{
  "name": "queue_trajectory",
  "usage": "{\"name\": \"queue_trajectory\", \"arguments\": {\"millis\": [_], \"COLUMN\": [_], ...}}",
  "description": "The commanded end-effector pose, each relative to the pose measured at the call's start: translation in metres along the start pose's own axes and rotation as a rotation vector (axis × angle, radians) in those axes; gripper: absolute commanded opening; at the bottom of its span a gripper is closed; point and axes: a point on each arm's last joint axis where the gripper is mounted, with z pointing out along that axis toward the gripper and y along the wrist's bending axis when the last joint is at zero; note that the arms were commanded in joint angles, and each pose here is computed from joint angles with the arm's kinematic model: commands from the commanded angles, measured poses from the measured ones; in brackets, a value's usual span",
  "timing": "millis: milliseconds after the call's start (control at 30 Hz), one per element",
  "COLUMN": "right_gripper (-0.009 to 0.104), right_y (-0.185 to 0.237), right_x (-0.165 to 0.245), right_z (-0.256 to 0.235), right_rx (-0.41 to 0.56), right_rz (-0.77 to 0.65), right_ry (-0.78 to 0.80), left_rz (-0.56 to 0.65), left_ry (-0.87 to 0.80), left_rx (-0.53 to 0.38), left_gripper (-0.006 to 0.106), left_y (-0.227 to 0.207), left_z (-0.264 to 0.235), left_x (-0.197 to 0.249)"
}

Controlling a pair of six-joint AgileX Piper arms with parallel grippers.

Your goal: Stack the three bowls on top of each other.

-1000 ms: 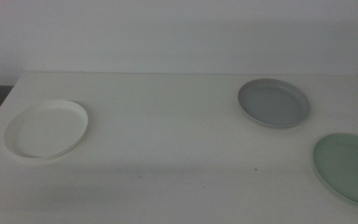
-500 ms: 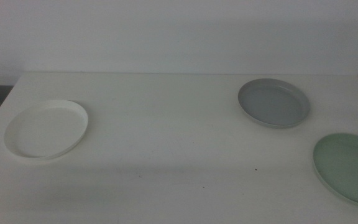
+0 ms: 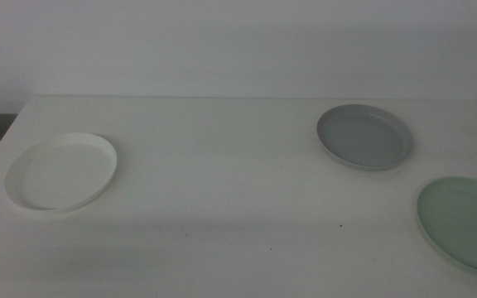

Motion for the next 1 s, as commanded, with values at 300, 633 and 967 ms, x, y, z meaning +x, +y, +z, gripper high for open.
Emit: {"name": "queue_trajectory", "arguments": {"millis": [300, 633, 967], "right_gripper": [0.071, 0.037, -0.002], "right_y": [-0.057, -0.064, -0.062], "right_x": [-0.058, -0.056, -0.054], "right_z": [0.092, 0.154, 0.154], "right_rx": [0.079, 0.077, 0.062], "right_rz": [0.123, 0.145, 0.079], "right_ry": [0.204, 0.324, 0.353], "left_rz": [-0.002, -0.002, -0.002], "left_ry": [-0.017, -0.017, -0.017], "left_rx": [0.003, 0.003, 0.003], "left_gripper": [0.094, 0.094, 0.094], "left_y": [0.0, 0.0, 0.0], "left_z": [0.0, 0.0, 0.0], "left_x": [-0.001, -0.001, -0.001]}}
